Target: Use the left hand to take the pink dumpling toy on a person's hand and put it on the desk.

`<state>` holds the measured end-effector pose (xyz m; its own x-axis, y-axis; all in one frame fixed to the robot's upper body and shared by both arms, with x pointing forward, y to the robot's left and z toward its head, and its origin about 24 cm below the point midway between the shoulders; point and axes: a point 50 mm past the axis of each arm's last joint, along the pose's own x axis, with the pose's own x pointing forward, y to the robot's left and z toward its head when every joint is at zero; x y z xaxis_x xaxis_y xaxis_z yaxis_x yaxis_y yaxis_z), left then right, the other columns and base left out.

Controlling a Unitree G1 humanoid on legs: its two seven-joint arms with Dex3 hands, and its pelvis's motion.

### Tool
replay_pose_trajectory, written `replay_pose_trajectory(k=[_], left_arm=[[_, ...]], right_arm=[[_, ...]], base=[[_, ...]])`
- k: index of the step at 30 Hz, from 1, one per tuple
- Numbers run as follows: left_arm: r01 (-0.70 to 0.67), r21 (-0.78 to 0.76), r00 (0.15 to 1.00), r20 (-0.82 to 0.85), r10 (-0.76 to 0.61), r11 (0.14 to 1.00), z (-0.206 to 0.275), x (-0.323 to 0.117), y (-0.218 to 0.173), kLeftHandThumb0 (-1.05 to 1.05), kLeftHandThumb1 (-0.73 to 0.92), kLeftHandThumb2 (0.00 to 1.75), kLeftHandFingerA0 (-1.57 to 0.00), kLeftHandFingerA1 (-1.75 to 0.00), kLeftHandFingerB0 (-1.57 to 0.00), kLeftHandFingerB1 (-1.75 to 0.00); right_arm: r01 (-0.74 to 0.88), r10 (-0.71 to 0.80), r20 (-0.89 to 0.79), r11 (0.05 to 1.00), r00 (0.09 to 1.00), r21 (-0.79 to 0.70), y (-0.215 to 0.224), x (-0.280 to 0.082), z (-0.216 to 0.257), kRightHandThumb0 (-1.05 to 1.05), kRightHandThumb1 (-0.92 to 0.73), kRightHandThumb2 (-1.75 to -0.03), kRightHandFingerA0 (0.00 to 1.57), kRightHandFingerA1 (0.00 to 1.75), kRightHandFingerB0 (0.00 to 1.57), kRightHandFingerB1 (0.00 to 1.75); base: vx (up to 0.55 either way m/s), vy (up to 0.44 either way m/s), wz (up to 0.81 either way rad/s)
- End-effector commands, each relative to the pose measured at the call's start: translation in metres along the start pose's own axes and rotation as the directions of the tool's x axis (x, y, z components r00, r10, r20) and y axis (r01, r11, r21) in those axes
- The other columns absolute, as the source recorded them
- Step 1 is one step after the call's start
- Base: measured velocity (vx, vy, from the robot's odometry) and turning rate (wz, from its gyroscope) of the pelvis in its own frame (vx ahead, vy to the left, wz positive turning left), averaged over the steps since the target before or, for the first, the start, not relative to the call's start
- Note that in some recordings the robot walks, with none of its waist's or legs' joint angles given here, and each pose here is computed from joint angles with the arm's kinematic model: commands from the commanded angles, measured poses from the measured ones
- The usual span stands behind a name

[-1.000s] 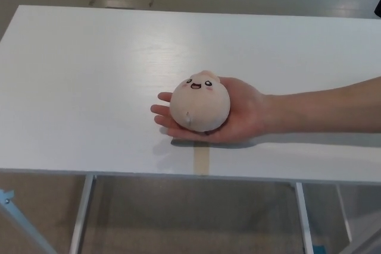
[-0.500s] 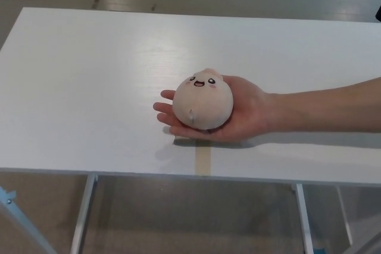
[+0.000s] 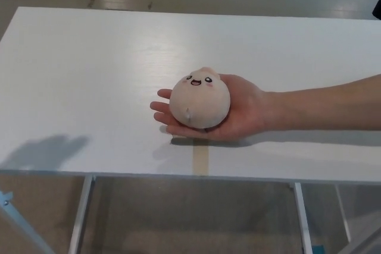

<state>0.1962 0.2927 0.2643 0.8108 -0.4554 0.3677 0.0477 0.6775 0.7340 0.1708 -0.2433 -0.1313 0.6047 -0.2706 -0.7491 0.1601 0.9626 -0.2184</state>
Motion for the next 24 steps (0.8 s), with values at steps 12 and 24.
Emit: replay_pose_trajectory(k=[12, 24], left_arm=[[0.225, 0.039, 0.974, -0.047, -0.223, 0.974, 0.015, 0.141, -0.034, -0.6, 0.39, 0.69, -0.31, -0.44, -0.2, -0.37], [0.4, 0.145, 0.908, -0.195, -0.37, 0.905, 0.006, 0.193, -0.09, -0.55, 0.43, 0.54, -0.18, -0.3, -0.19, -0.28]], right_arm=[[0.009, -0.009, -0.029, 1.0, 1.0, -0.004, -0.005, 0.0, -0.004, -0.26, -0.65, -0.59, 0.5, 0.42, 0.41, 0.38], [-0.003, 0.003, -0.021, 1.0, 1.0, 0.002, -0.003, 0.0, -0.002, -0.25, -0.65, -0.59, 0.51, 0.42, 0.4, 0.38]], base=[[0.0, 0.0, 0.0], [0.0, 0.0, 0.0]])
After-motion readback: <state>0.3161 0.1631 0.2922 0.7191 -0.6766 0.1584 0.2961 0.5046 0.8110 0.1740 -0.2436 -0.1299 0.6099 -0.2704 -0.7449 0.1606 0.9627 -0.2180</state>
